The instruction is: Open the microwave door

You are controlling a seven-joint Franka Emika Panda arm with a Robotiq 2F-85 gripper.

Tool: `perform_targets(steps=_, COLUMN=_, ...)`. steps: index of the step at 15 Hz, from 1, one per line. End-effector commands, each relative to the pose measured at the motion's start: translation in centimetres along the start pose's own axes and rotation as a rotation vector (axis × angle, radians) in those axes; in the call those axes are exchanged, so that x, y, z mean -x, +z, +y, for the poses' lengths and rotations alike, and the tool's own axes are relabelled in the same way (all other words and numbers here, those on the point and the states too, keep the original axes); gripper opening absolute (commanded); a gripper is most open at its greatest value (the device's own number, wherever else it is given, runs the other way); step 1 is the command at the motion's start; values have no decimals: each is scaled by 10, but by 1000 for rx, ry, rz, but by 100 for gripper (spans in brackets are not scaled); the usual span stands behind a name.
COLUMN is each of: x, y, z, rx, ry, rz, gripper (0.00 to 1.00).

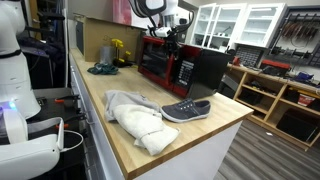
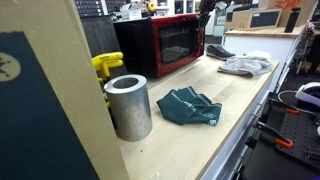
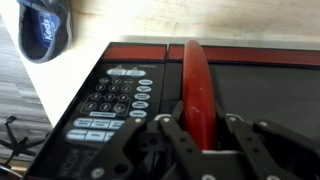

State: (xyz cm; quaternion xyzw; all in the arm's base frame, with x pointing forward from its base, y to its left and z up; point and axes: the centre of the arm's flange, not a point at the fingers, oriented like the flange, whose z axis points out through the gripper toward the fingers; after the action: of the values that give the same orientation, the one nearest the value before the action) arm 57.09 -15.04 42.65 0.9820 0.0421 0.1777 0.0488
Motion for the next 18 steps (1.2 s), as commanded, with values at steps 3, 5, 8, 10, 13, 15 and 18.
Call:
perform_targets(steps=3, x=41, y=-1, z=-17, rx=-20, ry=-37, rz=-124, gripper=7)
perform_targets(steps=5, x=46, y=-2, z=-19, rx=-29, ry=-43, rz=-134, gripper=7)
perform_targets(steps=8, x=60, y=-3, z=-20, rx=-30, ry=-42, rz=-140, gripper=7)
perform_targets(steps=10, x=70, y=-5, z=-24, rx=-31, ry=-33, rz=-147, gripper=7)
perform_targets(steps=13, x=109, y=-19, z=-37, rx=-36, ry=5, rz=-167, gripper=7)
perform_targets(steps=15, x=122, y=-26, z=-50, rx=-5, ry=46, rz=-165, gripper=51)
perform_targets(steps=18, x=155, y=-31, z=-65, rx=36, ry=42, rz=-218, gripper=66)
